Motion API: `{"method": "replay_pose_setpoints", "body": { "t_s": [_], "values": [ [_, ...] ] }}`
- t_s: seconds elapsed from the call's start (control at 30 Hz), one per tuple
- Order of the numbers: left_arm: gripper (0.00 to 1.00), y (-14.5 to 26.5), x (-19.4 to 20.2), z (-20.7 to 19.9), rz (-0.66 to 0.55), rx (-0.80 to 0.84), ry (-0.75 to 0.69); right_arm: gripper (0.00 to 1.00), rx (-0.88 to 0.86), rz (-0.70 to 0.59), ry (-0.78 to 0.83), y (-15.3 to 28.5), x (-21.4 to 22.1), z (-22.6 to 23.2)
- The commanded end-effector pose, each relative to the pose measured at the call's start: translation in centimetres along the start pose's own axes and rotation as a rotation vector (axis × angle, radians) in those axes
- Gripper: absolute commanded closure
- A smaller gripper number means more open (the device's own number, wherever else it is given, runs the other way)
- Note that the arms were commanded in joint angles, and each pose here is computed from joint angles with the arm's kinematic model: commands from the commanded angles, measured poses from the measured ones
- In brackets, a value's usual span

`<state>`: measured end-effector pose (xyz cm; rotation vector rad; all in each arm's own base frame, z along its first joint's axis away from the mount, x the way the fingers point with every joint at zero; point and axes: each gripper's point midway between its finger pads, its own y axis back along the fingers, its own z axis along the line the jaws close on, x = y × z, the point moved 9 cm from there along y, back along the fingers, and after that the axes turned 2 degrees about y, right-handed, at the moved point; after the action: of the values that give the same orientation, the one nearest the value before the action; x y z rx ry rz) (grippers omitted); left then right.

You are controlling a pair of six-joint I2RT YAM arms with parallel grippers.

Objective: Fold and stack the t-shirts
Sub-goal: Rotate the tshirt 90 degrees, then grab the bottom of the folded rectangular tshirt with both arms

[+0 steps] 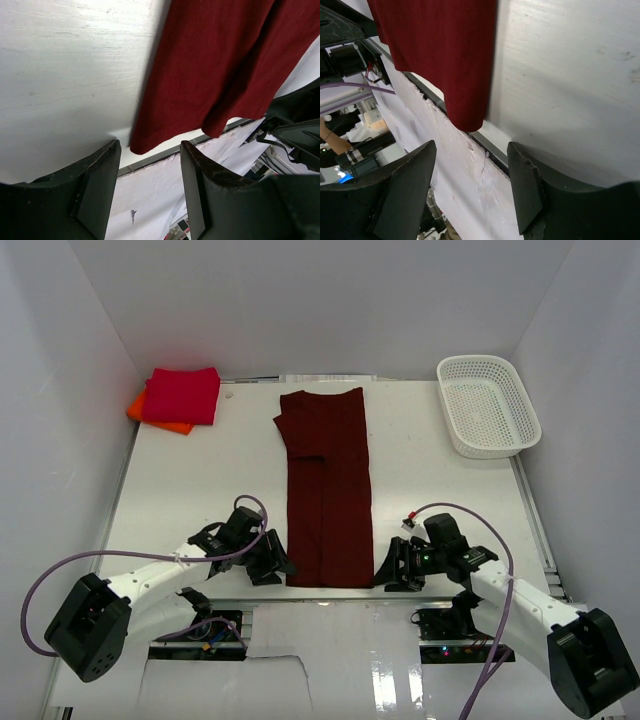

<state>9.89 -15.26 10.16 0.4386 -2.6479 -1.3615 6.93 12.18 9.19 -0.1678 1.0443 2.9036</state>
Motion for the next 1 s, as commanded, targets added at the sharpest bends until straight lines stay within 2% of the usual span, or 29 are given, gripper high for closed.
{"method": "replay_pose_setpoints", "body": {
  "t_s": [0.0,0.2,0.47,0.7,0.73,0.77,0.83,0.87,0.9,0.93,0.97],
  "values": [
    [0.38,-0.5,0.1,0.8,0.004,-0.022,0.011,0.34,-0.01,0.005,-0.027,-0.7,0.0,0.1],
    [0.38,-0.6,0.0,0.8,0.001,-0.028,0.01,0.36,-0.009,0.003,-0.012,-1.7,-0.4,0.6],
    [0.38,-0.6,0.2,1.0,0.0,-0.027,0.014,0.49,0.006,-0.031,-0.01,-2.4,-1.3,0.9],
    [0.38,-0.6,0.2,1.2,-0.007,-0.035,0.012,0.51,0.013,-0.064,0.012,-2.8,-2.2,1.0],
    [0.38,-0.6,0.2,1.3,-0.007,-0.038,0.012,0.53,0.017,-0.058,0.007,-2.9,-2.2,0.9],
    [0.38,-0.6,0.2,1.3,-0.007,-0.038,0.011,0.63,0.016,-0.052,0.006,-3.0,-2.2,0.9],
    [0.38,-0.7,0.2,1.4,-0.008,-0.044,0.009,0.7,0.018,-0.05,0.004,-3.0,-2.2,0.9],
    [0.38,-0.7,0.1,1.3,-0.011,-0.044,0.009,0.82,0.022,-0.049,0.005,-3.0,-2.1,0.8],
    [0.38,-0.8,0.1,1.4,-0.011,-0.047,0.007,0.88,0.025,-0.051,0.005,-3.0,-2.1,0.8],
    [0.38,-0.9,0.1,1.4,-0.012,-0.048,0.005,0.92,0.025,-0.051,0.005,-2.9,-2.1,0.8],
    [0.38,-1.0,0.2,1.6,-0.009,-0.053,0.005,0.92,0.025,-0.051,0.005,-2.9,-2.1,0.8]
  ]
}}
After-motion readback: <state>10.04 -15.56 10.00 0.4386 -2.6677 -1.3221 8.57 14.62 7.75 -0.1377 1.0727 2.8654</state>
